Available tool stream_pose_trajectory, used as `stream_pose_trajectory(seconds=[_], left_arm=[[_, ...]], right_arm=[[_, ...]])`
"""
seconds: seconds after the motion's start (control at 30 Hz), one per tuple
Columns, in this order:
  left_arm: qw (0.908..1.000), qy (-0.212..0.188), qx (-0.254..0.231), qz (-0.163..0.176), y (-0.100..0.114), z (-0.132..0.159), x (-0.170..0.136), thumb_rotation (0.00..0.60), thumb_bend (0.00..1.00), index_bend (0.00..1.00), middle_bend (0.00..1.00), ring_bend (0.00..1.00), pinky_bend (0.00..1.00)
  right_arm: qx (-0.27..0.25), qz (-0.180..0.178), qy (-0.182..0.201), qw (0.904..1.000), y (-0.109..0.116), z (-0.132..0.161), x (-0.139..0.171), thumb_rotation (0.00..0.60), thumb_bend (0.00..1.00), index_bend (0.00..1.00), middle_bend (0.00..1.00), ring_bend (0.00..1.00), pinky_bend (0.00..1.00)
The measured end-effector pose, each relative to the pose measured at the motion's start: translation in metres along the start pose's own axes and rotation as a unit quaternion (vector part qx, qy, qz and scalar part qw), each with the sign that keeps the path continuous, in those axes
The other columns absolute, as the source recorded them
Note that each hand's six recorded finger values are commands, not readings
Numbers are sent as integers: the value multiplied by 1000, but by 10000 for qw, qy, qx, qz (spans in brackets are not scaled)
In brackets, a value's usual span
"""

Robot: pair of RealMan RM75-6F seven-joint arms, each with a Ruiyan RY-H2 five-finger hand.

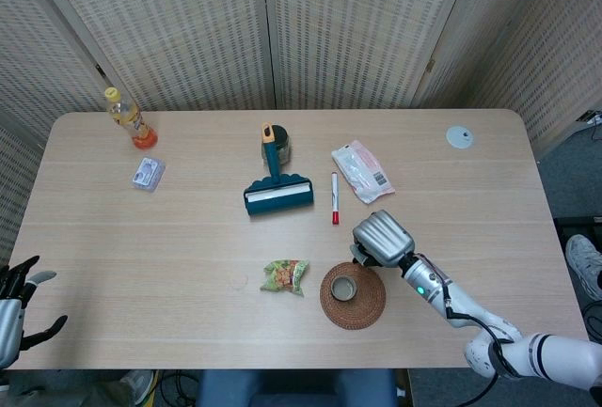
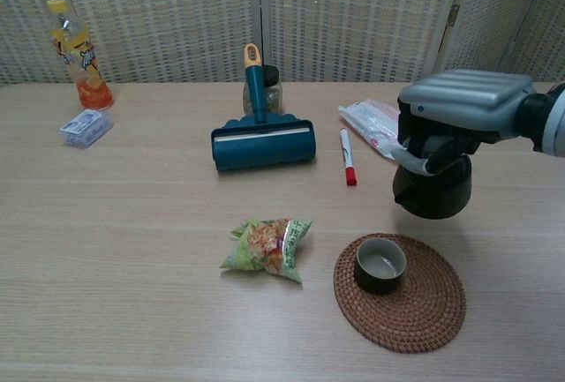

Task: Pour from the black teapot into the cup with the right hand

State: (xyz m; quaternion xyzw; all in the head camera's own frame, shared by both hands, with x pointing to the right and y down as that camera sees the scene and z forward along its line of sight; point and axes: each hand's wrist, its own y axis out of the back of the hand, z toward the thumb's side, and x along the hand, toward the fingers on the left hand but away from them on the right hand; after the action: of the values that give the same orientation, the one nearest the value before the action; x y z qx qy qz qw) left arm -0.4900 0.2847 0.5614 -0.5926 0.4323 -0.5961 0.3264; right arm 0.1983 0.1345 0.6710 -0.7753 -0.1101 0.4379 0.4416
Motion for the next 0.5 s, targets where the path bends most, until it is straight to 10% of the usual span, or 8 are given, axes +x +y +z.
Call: stream_pose_trajectory(seconds=[0.5], left_arm=[[10000,46,-23,29,1,-3,-4,600,184,278,104,120,39]], right_arm=[[477,257,385,9978,-10,20,6,570,586,1000,953,911,633]])
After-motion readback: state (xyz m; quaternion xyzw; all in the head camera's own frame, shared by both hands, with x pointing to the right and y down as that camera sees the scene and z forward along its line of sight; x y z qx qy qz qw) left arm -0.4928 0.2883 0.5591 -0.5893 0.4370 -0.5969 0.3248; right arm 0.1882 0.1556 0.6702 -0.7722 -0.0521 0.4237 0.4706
